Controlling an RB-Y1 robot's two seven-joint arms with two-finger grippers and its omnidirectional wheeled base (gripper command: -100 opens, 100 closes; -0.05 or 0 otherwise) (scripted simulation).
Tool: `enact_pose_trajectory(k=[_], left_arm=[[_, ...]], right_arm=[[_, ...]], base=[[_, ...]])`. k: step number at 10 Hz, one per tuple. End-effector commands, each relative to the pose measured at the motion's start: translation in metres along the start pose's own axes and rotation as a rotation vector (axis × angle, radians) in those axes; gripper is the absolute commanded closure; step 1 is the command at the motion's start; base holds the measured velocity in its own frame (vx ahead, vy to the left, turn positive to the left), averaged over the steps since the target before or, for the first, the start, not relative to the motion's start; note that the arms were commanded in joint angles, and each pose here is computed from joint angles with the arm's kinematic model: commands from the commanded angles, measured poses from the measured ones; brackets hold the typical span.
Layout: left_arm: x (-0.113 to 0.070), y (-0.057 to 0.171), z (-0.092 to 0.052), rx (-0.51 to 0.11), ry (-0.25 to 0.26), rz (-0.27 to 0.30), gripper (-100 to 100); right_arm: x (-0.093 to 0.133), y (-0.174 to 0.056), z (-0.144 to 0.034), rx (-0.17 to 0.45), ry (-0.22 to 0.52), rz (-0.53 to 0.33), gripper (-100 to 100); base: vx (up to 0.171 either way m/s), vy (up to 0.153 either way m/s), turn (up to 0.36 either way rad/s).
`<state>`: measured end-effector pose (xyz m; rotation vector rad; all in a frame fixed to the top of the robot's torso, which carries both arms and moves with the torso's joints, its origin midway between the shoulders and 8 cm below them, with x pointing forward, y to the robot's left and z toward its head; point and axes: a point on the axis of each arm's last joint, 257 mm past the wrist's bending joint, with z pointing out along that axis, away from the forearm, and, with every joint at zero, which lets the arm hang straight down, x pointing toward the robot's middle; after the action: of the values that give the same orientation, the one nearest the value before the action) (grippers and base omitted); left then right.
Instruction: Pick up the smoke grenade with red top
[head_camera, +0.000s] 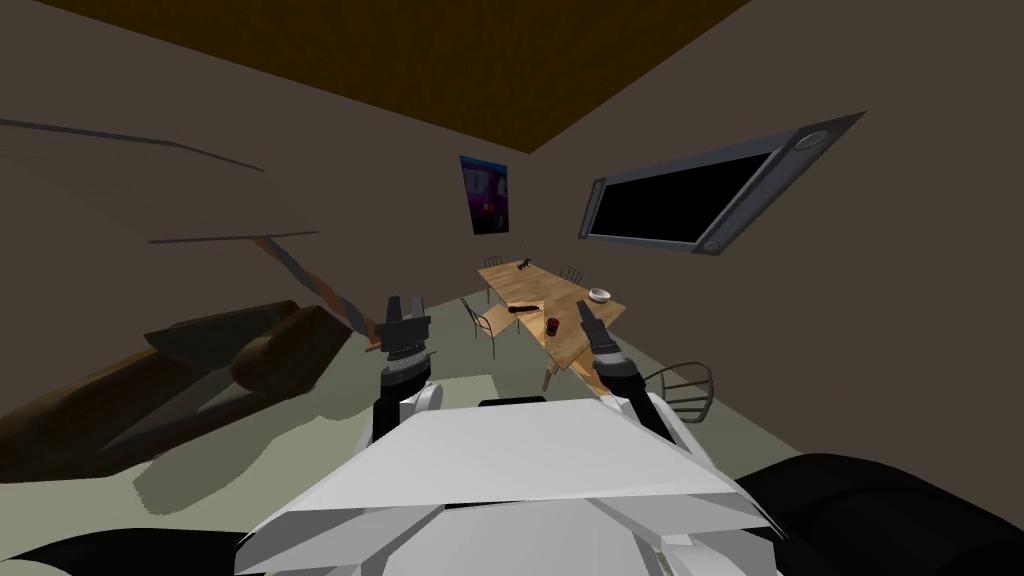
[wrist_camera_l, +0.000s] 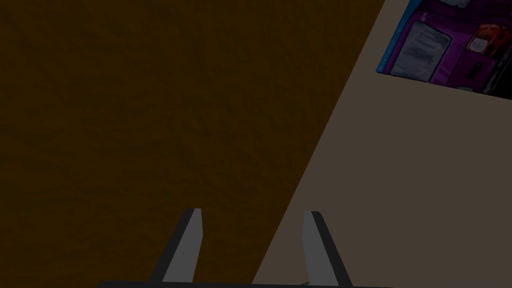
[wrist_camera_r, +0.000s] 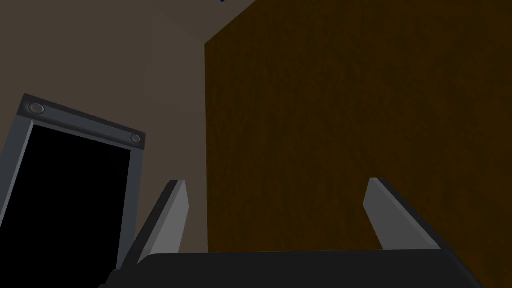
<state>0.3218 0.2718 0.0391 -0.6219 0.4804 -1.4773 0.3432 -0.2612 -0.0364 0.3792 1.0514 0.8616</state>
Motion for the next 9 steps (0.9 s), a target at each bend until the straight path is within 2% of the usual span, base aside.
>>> enact_pose_trajectory(k=[1,2,3,4,5,6,7,8,9], left_arm=[[0.000,0.000,0.000,0.000,0.000,0.000,0],[0.000,0.000,0.000,0.000,0.000,0.000,0],[0.000,0.000,0.000,0.000,0.000,0.000,0],[0.000,0.000,0.000,0.000,0.000,0.000,0],[0.000,0.000,0.000,0.000,0.000,0.000,0],[0.000,0.000,0.000,0.000,0.000,0.000,0],[0.000,0.000,0.000,0.000,0.000,0.000,0],[0.000,0.000,0.000,0.000,0.000,0.000,0],[0.000,0.000,0.000,0.000,0.000,0.000,0]], right_arm=[[0.013,-0.011,-0.010,0.026,0.068,-0.088,-100],[0.013,-0.011,-0.010,0.026,0.068,-0.098,-100],[0.025,-0.020,-0.020,0.047,0.132,-0.165,-100],[0.025,-0.020,-0.020,0.046,0.132,-0.184,-100],[0.038,-0.029,-0.031,0.065,0.200,-0.251,-100],[0.038,-0.029,-0.031,0.063,0.201,-0.273,-100],[0.050,-0.038,-0.045,0.079,0.271,-0.337,-100],[0.050,-0.038,-0.045,0.076,0.272,-0.362,-100],[0.062,-0.048,-0.060,0.089,0.345,-0.423,-100]], base=[[0.037,0.100,0.112],[0.039,0.082,0.057],[0.046,0.099,0.130],[0.045,0.069,0.060],[0.061,0.068,0.131],[0.049,0.063,0.058],[0.073,0.088,0.112],[0.066,0.086,0.075],[0.067,0.118,0.163]])
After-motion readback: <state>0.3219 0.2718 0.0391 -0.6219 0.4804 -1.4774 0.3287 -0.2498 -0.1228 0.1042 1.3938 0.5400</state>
